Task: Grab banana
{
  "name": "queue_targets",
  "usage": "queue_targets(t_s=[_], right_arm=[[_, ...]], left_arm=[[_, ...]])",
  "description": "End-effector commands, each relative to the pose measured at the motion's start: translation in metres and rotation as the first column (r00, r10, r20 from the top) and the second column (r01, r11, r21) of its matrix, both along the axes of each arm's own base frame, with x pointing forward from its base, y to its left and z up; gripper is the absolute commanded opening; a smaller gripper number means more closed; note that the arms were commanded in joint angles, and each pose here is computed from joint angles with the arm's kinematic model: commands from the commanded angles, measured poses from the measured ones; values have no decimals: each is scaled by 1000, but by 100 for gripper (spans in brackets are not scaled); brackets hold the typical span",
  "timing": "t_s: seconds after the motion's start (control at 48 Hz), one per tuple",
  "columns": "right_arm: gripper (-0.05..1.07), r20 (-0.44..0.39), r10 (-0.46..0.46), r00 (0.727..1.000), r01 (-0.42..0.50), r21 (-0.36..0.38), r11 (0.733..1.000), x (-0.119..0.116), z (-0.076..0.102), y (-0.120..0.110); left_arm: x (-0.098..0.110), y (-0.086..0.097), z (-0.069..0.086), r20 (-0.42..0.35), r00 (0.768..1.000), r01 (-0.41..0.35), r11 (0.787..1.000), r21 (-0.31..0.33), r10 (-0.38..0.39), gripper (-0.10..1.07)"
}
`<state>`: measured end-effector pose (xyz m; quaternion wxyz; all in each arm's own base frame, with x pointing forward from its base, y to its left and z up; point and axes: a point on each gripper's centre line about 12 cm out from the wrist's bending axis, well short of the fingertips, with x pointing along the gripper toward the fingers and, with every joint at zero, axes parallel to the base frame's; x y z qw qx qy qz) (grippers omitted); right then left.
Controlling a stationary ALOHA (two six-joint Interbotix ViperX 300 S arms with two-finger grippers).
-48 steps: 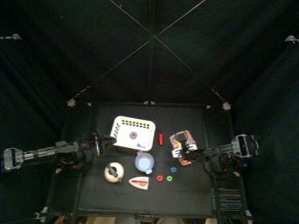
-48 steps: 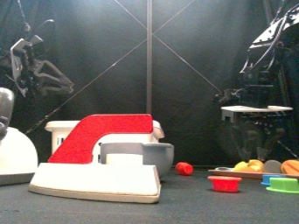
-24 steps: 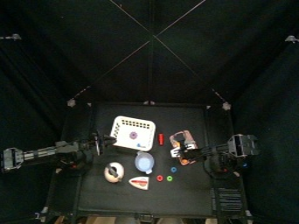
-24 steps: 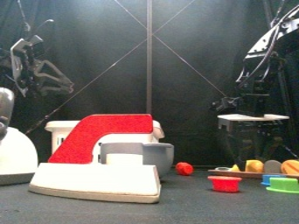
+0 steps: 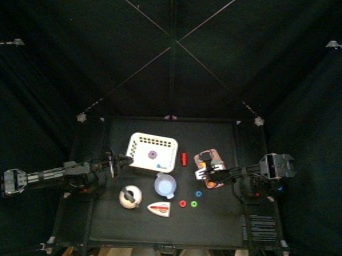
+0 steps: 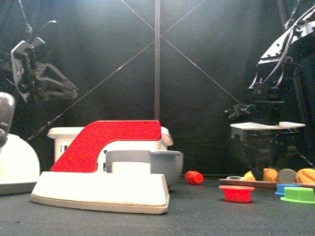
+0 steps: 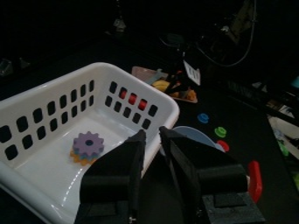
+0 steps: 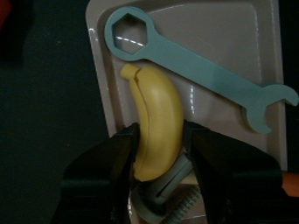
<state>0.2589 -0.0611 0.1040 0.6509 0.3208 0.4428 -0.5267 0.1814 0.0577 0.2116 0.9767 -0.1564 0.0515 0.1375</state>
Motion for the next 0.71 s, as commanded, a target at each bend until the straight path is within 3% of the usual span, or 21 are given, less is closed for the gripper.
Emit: queue_targets(t_s=[0.0, 0.333, 0.688], right_arm=[[73, 27, -2, 1000, 2, -4, 1000, 3, 8, -1], [73, 123, 12, 992, -6, -46, 999, 10, 46, -1], [73, 159, 68, 985, -56, -75, 996, 18, 57, 5]], left_arm=[[2, 1, 5, 13, 1000, 2, 1000, 5, -2, 65], [2, 1, 5, 13, 1000, 1, 1000, 5, -1, 65], [3, 1, 6, 14, 1000, 3, 1000, 7, -3, 65]])
